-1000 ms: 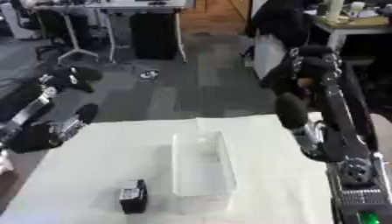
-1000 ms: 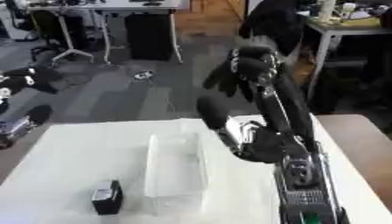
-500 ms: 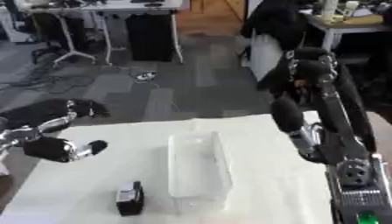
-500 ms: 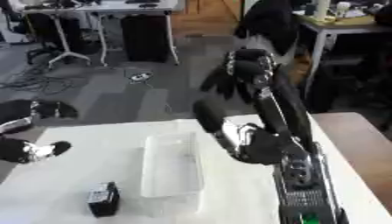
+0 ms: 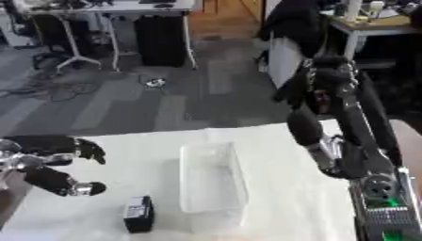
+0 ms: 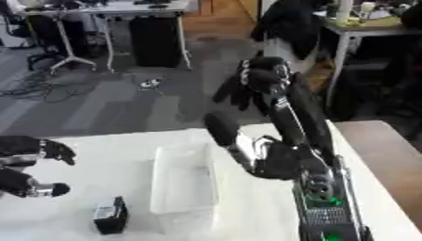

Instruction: Pick up objects on the table and place them in the box.

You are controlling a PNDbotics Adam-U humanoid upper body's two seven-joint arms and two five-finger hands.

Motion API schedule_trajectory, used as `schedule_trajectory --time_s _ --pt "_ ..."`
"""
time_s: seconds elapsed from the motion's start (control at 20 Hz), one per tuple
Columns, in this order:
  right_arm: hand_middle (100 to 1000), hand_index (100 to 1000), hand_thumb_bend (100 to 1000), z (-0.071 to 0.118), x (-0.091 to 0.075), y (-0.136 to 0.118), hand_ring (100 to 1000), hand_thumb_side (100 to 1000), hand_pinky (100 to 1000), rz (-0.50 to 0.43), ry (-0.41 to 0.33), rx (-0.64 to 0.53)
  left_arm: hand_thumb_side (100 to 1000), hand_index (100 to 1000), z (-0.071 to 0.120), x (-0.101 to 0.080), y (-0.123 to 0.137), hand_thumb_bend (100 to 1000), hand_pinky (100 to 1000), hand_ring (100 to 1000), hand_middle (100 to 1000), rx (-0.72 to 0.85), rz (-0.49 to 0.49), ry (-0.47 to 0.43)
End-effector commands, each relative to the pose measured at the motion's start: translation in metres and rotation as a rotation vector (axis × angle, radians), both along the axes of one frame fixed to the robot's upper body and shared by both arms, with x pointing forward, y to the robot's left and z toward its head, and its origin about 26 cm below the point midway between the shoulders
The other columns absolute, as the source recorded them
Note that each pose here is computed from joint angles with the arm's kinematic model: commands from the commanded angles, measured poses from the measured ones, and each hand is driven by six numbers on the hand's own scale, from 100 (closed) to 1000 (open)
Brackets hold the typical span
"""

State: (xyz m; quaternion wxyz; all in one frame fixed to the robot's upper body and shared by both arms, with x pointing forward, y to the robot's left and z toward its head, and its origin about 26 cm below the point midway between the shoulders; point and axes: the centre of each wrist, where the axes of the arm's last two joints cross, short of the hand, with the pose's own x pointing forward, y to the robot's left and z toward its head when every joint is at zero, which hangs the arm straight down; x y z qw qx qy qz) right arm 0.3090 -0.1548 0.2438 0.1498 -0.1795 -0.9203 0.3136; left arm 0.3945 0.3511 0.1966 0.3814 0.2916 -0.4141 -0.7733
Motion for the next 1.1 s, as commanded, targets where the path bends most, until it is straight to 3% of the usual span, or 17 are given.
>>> schedule_trajectory --time_s 0.05,0.6,0.8,1.1 --pt "346 514 489 0.006 -0.003 0.002 307 1000 100 0.008 -0.020 -0.004 1000 905 0.012 0.000 0.004 364 936 895 957 0.182 -0.050 0.060" --pt "346 513 489 0.006 -0.003 0.003 307 1000 100 0.011 -0.013 -0.019 1000 906 -0.015 0.010 0.027 384 956 910 970 0.308 0.035 0.091" --pt "346 513 489 0.006 -0.003 0.003 307 1000 100 0.014 -0.014 -0.023 987 887 -0.020 0.011 0.019 400 949 901 957 0.263 -0.061 0.008" --pt "346 514 491 0.006 -0.003 0.004 306 1000 100 0.015 -0.013 -0.022 1000 878 -0.037 0.012 0.004 372 878 847 898 0.055 -0.226 -0.123"
